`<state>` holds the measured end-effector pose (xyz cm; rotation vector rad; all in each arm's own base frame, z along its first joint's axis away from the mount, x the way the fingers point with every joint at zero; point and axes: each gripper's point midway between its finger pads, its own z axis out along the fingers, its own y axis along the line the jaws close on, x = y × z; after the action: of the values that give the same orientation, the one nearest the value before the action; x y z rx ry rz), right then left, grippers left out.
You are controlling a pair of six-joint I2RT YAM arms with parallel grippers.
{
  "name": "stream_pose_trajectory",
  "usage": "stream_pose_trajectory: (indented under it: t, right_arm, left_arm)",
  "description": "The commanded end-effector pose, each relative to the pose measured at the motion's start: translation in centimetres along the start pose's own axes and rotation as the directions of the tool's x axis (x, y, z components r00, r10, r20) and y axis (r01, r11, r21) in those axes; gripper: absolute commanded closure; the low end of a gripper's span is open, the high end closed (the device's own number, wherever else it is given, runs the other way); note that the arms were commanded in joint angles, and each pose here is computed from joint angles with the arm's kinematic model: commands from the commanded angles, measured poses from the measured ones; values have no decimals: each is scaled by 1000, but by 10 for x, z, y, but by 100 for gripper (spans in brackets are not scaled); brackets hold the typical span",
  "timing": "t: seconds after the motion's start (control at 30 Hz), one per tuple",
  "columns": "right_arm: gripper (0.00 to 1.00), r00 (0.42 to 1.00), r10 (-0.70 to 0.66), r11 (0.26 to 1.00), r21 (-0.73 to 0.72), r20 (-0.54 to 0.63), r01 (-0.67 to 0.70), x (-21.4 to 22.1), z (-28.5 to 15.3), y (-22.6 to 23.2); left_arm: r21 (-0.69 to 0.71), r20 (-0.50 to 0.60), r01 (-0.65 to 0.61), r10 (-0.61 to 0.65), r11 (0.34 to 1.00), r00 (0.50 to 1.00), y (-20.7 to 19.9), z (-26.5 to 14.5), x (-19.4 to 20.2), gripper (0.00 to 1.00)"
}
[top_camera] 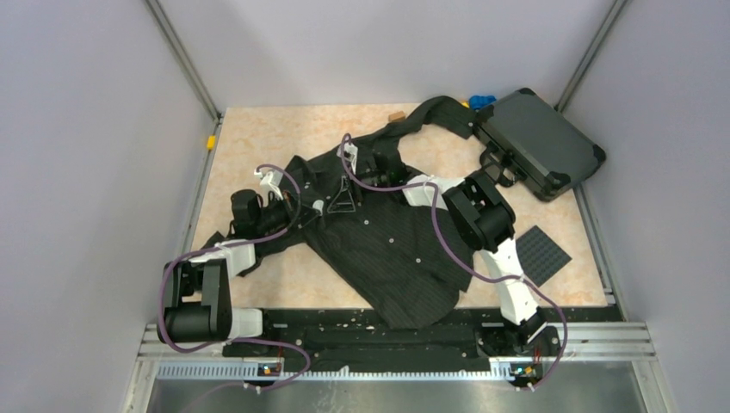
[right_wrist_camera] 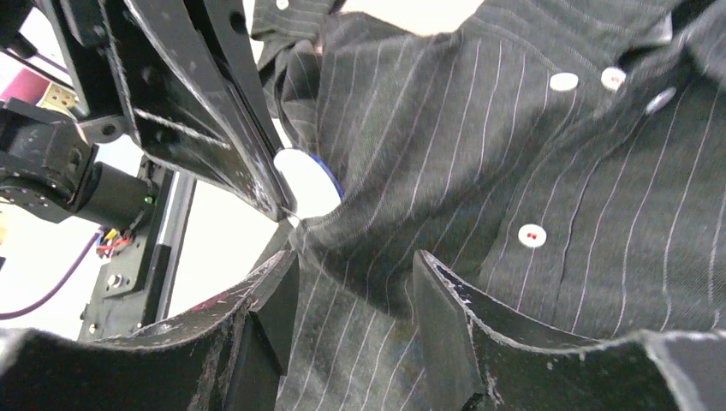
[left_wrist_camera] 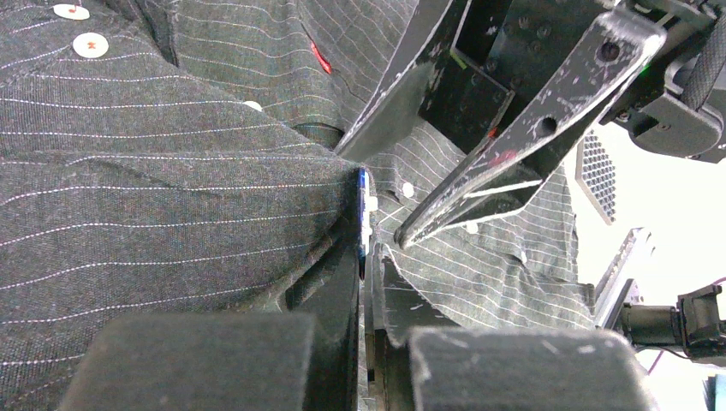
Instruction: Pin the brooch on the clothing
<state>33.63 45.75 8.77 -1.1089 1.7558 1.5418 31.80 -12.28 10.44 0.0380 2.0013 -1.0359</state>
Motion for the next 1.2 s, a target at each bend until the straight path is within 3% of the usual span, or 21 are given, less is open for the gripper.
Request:
stream_pose_trajectory:
  t: [0.0,0.3,1.17]
  right_arm:
    - [48,989,-127,990,-53,69,131,-45,0,14]
    - [53,992,-110,989,-89,66,116,-38,4,14]
    - [56,992,-98,985,-137,75,107,-42,17,19]
  left_arm:
    - [61,34,-54,52,997,998,-12,-1,-10,100]
    - [74,32,-46,44,996,999,-14,0,-11,100]
    - [89,23,-46,45,995,999,-15,1,-9,100]
